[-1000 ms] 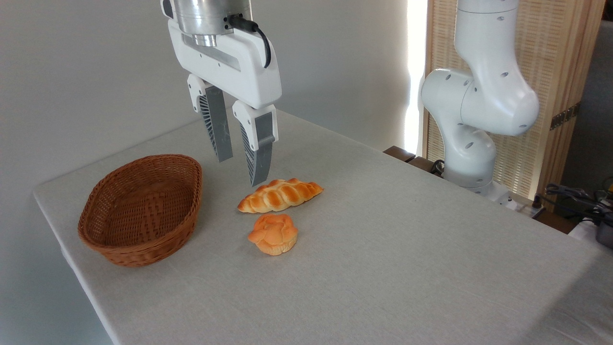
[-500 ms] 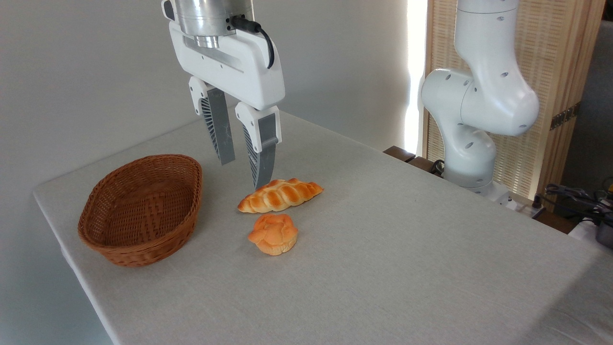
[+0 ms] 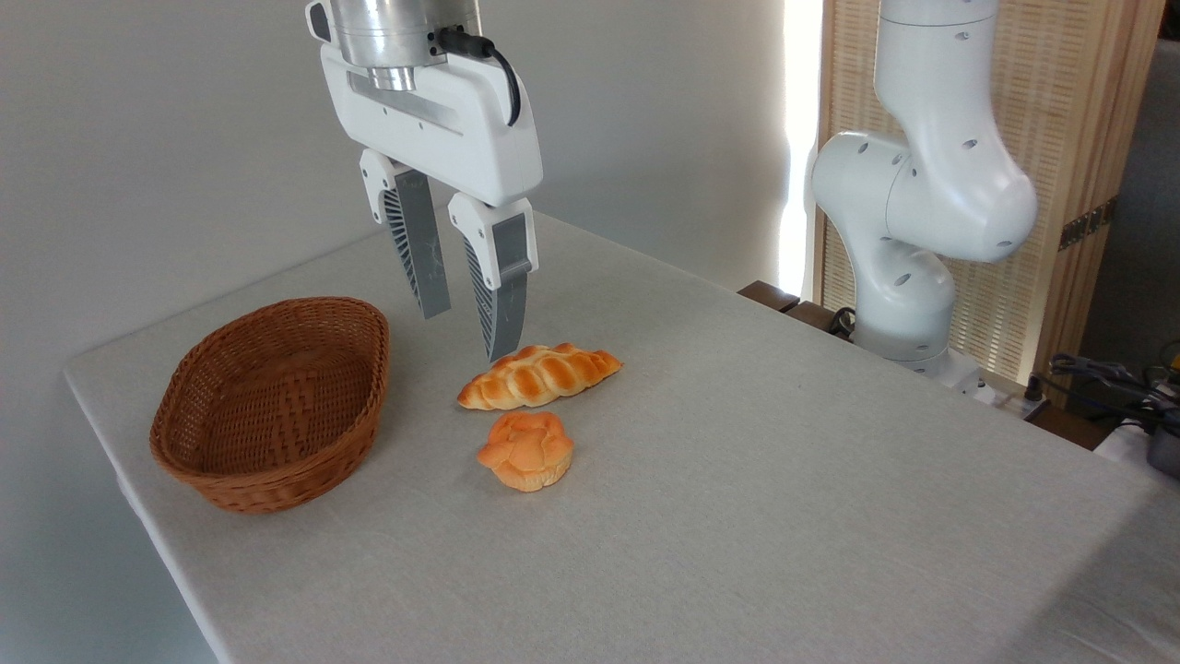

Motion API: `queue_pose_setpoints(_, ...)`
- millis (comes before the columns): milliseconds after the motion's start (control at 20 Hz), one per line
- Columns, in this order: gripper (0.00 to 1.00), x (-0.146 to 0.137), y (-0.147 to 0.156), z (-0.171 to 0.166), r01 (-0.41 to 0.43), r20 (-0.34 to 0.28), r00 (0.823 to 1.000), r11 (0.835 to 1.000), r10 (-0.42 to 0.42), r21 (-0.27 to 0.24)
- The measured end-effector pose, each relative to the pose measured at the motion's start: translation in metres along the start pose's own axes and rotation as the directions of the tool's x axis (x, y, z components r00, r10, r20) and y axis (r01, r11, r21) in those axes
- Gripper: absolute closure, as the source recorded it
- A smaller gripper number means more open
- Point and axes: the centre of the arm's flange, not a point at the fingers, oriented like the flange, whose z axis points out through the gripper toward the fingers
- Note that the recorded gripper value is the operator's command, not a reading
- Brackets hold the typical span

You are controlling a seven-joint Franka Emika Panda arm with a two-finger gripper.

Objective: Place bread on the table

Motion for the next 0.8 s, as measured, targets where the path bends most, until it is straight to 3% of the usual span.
queue_pose_setpoints(800,0.0,0.0009,-0.0016,0.0038,-0.004,0.024,1.0,1.0,0.004,0.016)
